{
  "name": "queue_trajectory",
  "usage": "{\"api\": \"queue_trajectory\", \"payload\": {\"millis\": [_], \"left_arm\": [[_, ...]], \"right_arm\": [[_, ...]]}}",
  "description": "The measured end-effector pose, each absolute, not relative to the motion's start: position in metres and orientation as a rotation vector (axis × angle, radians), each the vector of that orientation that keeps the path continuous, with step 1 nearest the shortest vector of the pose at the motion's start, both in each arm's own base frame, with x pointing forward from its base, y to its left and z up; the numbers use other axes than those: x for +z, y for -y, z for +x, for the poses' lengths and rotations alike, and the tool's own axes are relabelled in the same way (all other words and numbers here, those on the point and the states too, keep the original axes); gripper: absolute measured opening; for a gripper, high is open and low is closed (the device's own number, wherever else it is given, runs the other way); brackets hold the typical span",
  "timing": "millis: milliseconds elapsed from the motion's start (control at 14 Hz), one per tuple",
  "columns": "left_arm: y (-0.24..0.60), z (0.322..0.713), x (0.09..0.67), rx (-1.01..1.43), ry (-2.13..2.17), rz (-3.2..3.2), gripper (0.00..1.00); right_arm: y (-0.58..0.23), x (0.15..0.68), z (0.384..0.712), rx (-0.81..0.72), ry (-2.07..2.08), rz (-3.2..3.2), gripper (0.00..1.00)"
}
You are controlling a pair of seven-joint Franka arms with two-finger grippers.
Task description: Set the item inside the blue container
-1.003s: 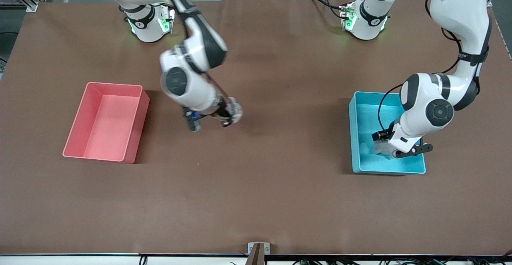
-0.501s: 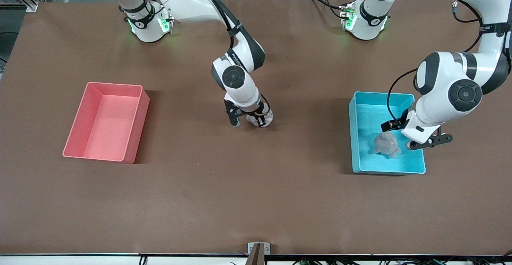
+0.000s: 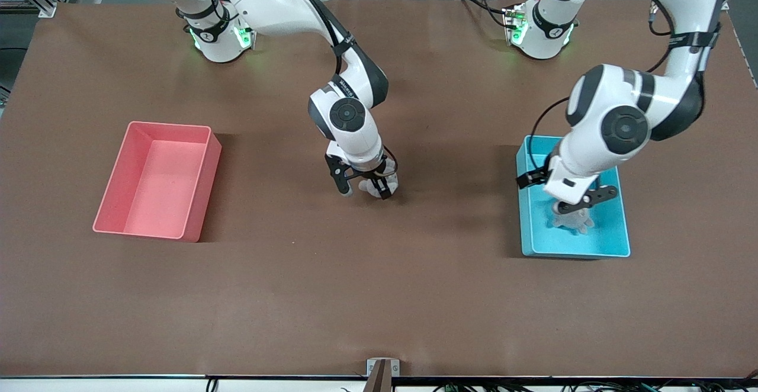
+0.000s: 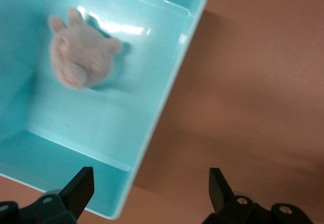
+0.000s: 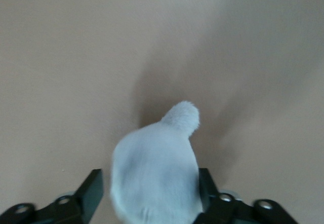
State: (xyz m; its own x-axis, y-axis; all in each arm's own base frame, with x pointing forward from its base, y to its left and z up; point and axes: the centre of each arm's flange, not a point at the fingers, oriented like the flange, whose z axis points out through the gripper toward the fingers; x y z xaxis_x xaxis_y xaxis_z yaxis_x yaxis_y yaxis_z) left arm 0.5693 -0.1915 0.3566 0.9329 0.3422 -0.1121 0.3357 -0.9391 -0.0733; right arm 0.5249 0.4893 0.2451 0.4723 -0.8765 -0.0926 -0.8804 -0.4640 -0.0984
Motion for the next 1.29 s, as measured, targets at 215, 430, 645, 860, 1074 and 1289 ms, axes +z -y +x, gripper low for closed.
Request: {"api": "queue_trajectory", "payload": {"millis": [215,430,645,860,1074,1289], "left_arm": [[0.25,0.566,0.346,0.195,0.691,-3.009,1.0],[0.304,0.566,0.333,0.202,0.839,-2.977,1.0],[0.363,0.562,0.308,0.182,1.128,-2.921,1.0],[0.404,0.561,0.286,0.15,1.253,-2.961,1.0],[0.433,0.558,0.278,0.119,1.29,-3.062,1.0],[0.47,0.537,0.271,0.093,1.234,-3.148,1.0]], "right_arm": [[-0.444,0.292,0.568,0.082,-1.336,-2.753,1.0],[-0.34,0.351,0.613,0.202,-1.024,-2.93,1.0],[-0.231,0.391,0.638,0.305,-0.749,-3.007,1.0],[-0.129,0.42,0.649,0.325,-0.441,-3.112,1.0],[-0.032,0.443,0.651,0.325,-0.184,-3.111,1.0],[0.059,0.458,0.647,0.284,-0.058,-3.091,1.0]]}}
